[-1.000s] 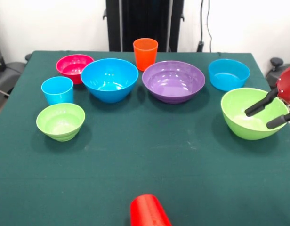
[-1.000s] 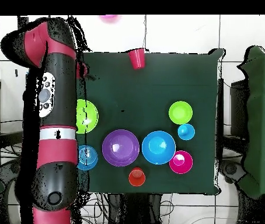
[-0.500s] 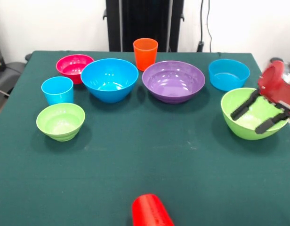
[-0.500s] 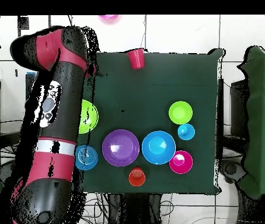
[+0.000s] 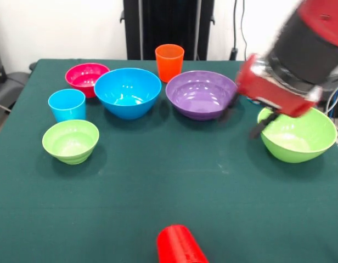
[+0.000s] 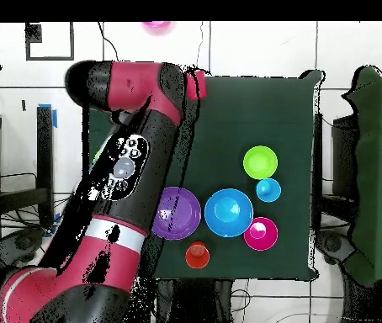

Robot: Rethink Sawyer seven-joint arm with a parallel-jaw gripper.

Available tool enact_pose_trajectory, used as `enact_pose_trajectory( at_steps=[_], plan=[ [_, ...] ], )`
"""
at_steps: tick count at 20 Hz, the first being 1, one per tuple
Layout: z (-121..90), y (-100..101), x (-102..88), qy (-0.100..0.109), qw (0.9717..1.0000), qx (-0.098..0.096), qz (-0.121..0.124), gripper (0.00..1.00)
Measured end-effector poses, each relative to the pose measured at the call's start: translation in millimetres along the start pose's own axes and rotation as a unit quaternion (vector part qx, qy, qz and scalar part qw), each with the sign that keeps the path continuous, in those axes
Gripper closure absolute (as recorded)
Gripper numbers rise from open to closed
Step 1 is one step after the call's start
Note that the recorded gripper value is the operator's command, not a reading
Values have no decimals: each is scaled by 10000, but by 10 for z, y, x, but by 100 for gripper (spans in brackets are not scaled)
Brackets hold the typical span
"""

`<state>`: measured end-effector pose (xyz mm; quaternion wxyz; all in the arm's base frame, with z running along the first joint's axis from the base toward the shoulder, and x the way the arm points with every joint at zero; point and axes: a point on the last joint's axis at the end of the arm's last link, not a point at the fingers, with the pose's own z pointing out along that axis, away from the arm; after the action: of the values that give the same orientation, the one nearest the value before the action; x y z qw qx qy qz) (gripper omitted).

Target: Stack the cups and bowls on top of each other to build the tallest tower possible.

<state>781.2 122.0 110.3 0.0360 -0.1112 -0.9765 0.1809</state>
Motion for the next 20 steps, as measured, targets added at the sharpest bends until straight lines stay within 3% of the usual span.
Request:
enact_pose_trajectory(
  at_steps=[3, 5, 10, 15, 20],
  plan=[
    [136, -342, 15, 62, 9996, -280, -57, 0],
    [306, -691, 55, 94, 9987, -472, -157, 0],
    [638, -1230, 212, 48, 9980, -548, -324, 0],
    [855, -1473, 358, -24, 9982, -428, -414, 0],
    [954, -1499, 478, -48, 9971, -248, -714, 0]
  ],
)
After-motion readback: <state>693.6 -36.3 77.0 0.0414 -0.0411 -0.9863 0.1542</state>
